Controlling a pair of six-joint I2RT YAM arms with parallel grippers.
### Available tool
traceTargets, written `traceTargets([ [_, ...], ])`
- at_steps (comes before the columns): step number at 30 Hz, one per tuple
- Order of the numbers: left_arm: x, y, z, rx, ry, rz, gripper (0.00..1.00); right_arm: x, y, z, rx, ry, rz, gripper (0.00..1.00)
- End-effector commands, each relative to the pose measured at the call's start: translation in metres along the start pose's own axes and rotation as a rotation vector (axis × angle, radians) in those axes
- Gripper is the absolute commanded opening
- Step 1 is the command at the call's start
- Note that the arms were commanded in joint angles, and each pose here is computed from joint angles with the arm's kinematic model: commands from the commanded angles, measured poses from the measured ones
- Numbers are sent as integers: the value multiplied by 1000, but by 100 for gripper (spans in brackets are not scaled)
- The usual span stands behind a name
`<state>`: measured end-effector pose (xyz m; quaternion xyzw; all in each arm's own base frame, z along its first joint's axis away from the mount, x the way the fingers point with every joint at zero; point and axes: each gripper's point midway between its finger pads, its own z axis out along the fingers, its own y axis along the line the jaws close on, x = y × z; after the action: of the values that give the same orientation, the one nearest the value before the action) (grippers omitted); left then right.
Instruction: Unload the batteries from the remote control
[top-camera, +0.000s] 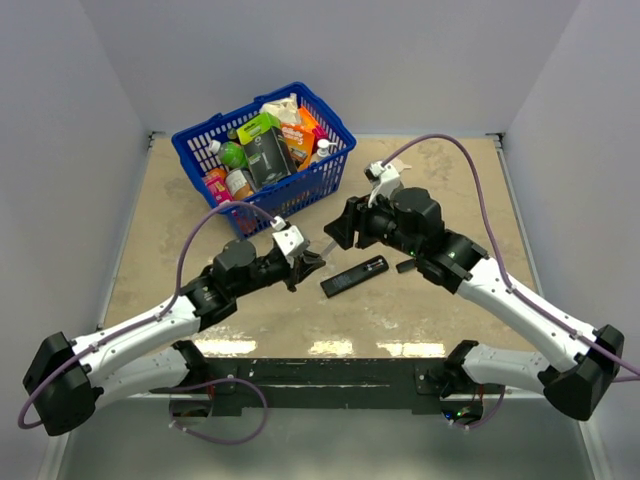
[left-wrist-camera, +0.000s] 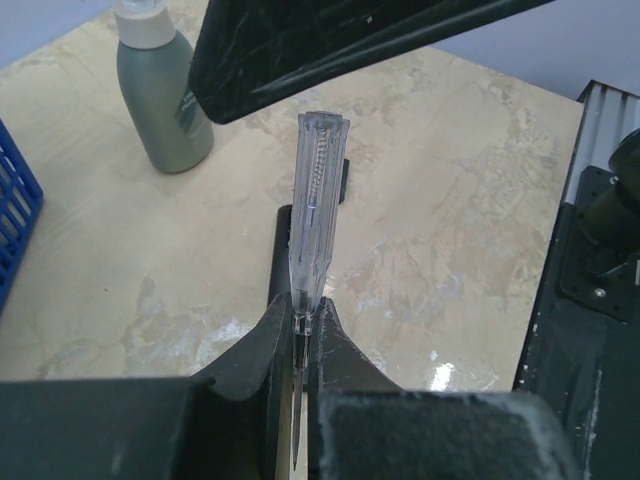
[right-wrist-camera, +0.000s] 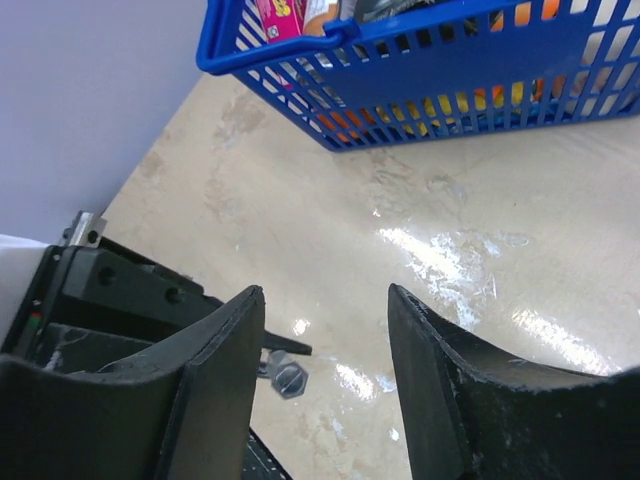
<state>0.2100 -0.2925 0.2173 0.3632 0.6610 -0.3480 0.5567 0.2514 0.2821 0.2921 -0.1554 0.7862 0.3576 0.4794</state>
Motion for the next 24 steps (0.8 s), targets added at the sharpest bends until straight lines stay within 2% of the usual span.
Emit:
traceTargets([
  [1,-14,-9,-5,32,-69,-64,0,5,9,8,-51,40,-13,54],
  [7,-1,-5,-5,3,-34,-79,0,25,8,12,-73,115,-13,49],
  [16,2,-5,-3,6,-30,-91,0,47,7,13,-99,188,-31,49],
  [24,5,-5,-3,3,-24,-90,0,45,2,15,-70,163,-35,45],
])
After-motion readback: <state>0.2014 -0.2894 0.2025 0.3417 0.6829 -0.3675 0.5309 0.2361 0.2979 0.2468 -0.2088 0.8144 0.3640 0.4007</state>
